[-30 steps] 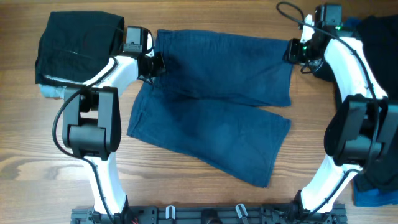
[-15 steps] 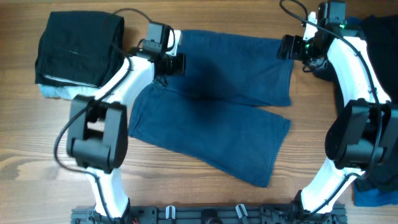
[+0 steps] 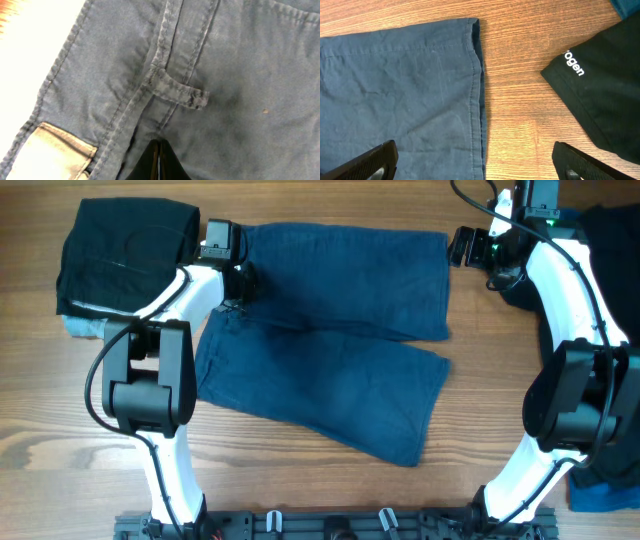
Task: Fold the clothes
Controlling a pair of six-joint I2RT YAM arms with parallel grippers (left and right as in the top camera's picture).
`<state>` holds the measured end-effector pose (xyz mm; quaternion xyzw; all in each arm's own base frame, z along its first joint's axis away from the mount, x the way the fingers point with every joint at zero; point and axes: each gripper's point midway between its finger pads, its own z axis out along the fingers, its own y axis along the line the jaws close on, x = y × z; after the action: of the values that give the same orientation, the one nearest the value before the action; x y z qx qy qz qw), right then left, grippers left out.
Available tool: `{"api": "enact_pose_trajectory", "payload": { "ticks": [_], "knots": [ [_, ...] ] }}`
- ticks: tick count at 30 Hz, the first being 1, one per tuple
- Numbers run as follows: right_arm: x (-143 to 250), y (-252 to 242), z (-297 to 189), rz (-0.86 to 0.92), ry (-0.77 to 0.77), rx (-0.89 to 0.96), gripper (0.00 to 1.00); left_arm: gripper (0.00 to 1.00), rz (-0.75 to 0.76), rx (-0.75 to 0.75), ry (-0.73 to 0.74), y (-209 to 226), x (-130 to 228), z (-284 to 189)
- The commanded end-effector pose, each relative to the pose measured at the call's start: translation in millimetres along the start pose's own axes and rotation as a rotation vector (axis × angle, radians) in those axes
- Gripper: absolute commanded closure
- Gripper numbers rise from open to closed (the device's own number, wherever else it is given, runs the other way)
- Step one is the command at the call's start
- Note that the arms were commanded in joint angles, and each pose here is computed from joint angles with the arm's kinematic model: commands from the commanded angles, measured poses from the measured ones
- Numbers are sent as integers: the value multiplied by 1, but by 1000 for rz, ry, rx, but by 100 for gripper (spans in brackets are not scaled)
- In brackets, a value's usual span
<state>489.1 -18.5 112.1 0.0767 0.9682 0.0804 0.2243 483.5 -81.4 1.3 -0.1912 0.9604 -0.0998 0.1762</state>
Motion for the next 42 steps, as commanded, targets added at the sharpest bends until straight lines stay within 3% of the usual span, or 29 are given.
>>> {"api": "enact_pose_trajectory", "payload": {
  "ticks": [1,4,6,9,11,13,15,16,20,23,24,25,30,35,39,42],
  "knots": [
    [0,1,-2,9,-2,-14,1,96,48,92,8,-23,-1,-4],
    [0,1,-2,9,-3,-14,1,96,108,251,-111,-80,-26,-85],
    [0,1,-2,8,-3,-15,1,96,157,284,-155,-93,-24,-134],
    [-2,7,-2,62,-9,-45,1,96,175,267,-133,-83,-7,-181],
    [9,21,-3,227,52,-124,0,96,151,205,-70,-60,9,-192],
    [21,30,-5,134,100,-182,3,94,133,108,-16,-37,22,-186],
    [61,30,-5,181,258,-172,64,91,126,23,31,-19,33,-181],
    [90,21,-3,222,355,-116,78,91,124,6,52,-15,37,-179],
    [143,4,39,245,404,-76,91,89,123,-28,69,-10,38,-169],
    [156,1,51,225,399,-82,92,89,123,-40,72,-8,38,-167],
    [161,0,52,229,405,-80,87,88,123,-39,72,-8,38,-167],
    [165,-1,54,230,412,-72,59,88,123,-40,73,-8,38,-167],
    [161,-24,48,353,410,-44,48,86,122,-48,87,-5,42,-167],
    [185,-42,18,563,547,-151,46,83,144,-48,88,-5,42,-167],
    [192,-12,7,618,599,-360,46,82,145,-47,89,-6,42,-167],
    [201,-2,14,666,603,-417,47,82,145,-49,91,-5,43,-167]
  ]
}}
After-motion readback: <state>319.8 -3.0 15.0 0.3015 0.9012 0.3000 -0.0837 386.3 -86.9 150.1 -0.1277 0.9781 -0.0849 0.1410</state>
